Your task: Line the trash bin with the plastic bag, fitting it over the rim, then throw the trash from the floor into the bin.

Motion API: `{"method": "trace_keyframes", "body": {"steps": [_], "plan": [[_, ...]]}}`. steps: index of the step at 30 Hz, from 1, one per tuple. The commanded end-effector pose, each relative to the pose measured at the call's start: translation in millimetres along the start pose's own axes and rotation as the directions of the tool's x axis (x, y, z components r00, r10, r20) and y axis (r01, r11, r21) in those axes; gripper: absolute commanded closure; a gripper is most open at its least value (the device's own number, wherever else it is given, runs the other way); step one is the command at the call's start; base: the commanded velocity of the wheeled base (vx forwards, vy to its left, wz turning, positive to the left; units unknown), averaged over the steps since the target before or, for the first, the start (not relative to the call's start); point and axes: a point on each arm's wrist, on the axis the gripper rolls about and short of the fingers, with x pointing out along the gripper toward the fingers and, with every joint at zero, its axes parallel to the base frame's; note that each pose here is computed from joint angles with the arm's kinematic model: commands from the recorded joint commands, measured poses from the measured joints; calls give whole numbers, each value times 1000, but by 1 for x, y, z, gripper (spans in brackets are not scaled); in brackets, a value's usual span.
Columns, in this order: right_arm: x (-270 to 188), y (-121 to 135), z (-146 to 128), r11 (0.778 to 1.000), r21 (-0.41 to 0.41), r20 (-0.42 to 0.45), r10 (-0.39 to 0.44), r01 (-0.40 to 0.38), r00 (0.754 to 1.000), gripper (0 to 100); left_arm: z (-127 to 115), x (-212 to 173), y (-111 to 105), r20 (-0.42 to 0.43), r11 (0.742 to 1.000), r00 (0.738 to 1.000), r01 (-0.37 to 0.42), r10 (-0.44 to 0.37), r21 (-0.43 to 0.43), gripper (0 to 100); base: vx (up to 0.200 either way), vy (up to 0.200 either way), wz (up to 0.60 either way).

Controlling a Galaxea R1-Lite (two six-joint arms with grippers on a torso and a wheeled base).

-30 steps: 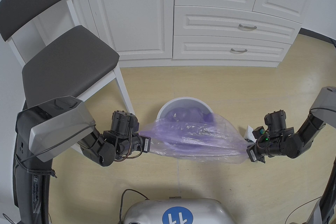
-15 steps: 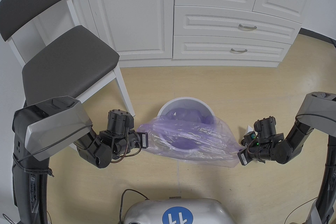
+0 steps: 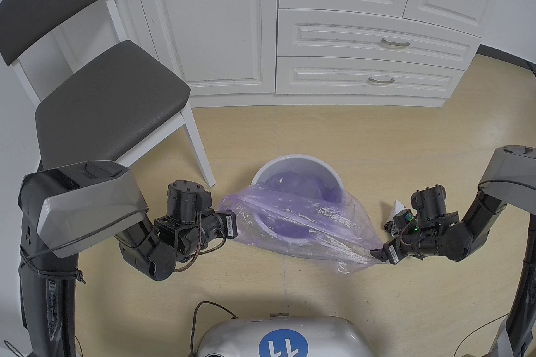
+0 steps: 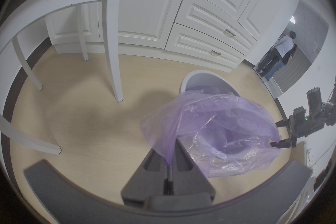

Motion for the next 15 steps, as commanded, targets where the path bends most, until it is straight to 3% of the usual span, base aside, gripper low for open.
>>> {"method": "trace_keyframes", "body": {"steps": [1,6,10,15], "plan": [[-27,-15,6,1000,-2,66,6,-6,998,0,1,-9,-5,1,1000,1000,5,-5,2,100,0,0,0],[-44,-26,9,994,5,144,104,-106,984,0,-1,-12,-5,-6,1000,1000,5,-5,2,100,0,0,0],[-45,-23,9,978,-6,181,207,-209,961,0,-1,-12,-5,-5,1000,1000,2,-2,1,100,0,0,0],[-53,-16,16,976,-31,215,217,-215,952,0,0,-12,-5,-5,1000,1000,2,-2,1,100,0,0,0]]}}
